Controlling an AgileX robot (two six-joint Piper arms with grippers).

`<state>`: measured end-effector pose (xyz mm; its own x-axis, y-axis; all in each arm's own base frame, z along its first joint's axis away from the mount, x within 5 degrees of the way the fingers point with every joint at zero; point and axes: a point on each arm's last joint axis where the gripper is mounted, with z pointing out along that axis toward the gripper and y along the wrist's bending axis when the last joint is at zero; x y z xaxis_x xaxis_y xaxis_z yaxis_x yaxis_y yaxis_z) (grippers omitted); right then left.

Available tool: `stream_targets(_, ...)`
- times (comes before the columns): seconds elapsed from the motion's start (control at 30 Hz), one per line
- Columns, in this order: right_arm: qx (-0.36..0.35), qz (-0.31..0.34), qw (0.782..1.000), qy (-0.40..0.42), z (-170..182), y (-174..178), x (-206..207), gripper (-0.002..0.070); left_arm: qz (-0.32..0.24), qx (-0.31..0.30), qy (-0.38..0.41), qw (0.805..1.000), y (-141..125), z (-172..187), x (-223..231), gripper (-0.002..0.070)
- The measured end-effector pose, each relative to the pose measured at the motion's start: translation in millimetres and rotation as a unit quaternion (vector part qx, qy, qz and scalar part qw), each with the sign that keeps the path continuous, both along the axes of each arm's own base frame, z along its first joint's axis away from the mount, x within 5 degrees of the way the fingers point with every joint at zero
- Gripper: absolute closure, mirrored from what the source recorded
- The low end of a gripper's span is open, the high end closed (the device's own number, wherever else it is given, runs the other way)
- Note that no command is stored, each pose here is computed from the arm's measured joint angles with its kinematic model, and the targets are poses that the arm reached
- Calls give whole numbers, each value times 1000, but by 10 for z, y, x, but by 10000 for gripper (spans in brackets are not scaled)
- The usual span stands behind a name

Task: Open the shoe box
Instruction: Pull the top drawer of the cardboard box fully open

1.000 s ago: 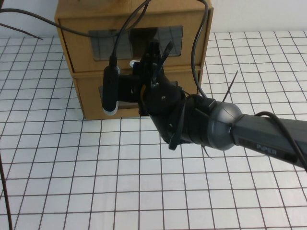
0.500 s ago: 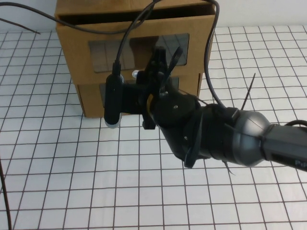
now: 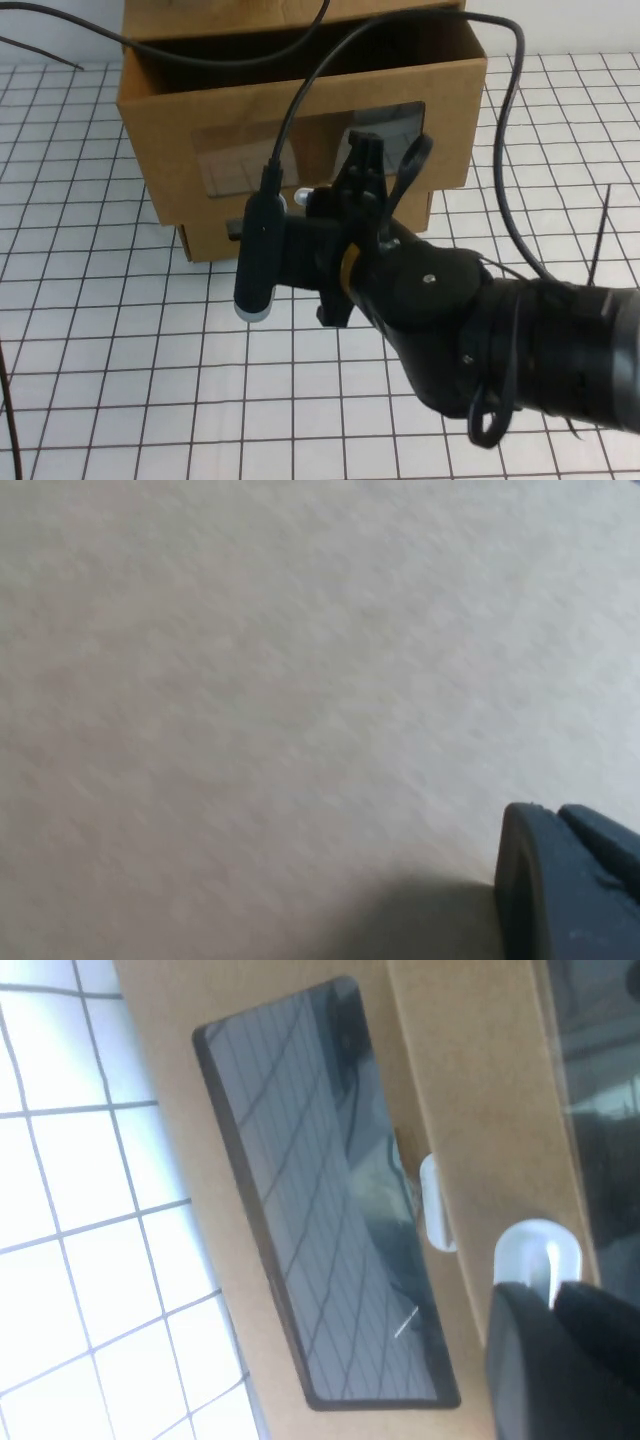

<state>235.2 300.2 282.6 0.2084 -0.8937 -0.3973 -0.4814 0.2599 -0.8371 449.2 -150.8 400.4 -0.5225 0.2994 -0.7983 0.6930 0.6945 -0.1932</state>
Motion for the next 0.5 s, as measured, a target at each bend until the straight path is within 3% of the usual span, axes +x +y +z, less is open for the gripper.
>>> stream_targets(0.5,17,-26,998,61,107,-146,-327,668,-6,-7,9,1000,-31,34,-48,678)
